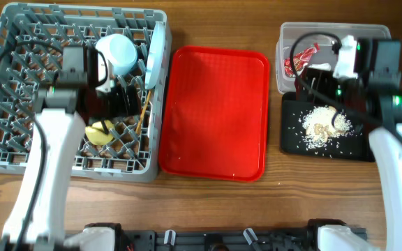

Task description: Sort waste into correct bins and load items into the dishwasher rack

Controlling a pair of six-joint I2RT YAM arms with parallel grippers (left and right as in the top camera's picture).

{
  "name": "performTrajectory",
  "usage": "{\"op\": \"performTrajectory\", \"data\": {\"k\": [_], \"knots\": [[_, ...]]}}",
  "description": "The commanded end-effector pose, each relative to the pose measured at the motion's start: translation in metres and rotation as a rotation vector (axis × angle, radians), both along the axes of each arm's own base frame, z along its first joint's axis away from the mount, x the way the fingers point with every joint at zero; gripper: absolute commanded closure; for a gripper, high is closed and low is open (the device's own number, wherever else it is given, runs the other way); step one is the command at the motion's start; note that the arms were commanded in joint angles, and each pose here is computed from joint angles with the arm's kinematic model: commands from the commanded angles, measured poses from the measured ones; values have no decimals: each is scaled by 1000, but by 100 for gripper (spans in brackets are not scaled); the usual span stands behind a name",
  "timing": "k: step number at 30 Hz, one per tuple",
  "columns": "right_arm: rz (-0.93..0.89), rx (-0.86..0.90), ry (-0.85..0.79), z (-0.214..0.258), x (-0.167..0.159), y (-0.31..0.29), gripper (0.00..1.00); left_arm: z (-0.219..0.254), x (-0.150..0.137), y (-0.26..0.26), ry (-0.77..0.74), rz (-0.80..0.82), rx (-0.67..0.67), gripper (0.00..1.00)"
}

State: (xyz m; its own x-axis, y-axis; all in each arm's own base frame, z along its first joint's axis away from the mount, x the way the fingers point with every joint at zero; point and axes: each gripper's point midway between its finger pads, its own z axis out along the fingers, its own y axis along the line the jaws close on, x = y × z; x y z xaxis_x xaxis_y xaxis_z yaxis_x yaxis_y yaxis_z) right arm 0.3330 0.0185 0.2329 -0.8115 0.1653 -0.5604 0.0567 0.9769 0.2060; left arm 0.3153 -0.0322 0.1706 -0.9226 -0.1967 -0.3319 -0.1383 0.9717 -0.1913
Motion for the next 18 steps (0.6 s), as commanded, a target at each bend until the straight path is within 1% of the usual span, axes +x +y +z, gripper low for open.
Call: {"op": "performTrajectory", "data": {"k": [1, 3, 6, 10, 14, 18], "knots": [[1, -29, -90, 7, -30, -3, 0, 19, -25, -14, -155, -98, -4, 0], [-15, -43, -144, 12, -48, -6, 0, 28, -37, -19, -254, -134, -2, 0], [-103, -72, -242, 27, -76, -19, 0, 45, -59, -26, -407, -145, -25, 0], [-118, -76, -352, 49, -106, -20, 0, 66, -87, -24, -531, -131, -52, 0], [-120, -74, -403, 59, -117, -20, 0, 86, -101, -22, -626, -131, -59, 0], [-120, -74, -405, 59, -119, -20, 0, 93, -112, -21, -662, -131, -61, 0]]}}
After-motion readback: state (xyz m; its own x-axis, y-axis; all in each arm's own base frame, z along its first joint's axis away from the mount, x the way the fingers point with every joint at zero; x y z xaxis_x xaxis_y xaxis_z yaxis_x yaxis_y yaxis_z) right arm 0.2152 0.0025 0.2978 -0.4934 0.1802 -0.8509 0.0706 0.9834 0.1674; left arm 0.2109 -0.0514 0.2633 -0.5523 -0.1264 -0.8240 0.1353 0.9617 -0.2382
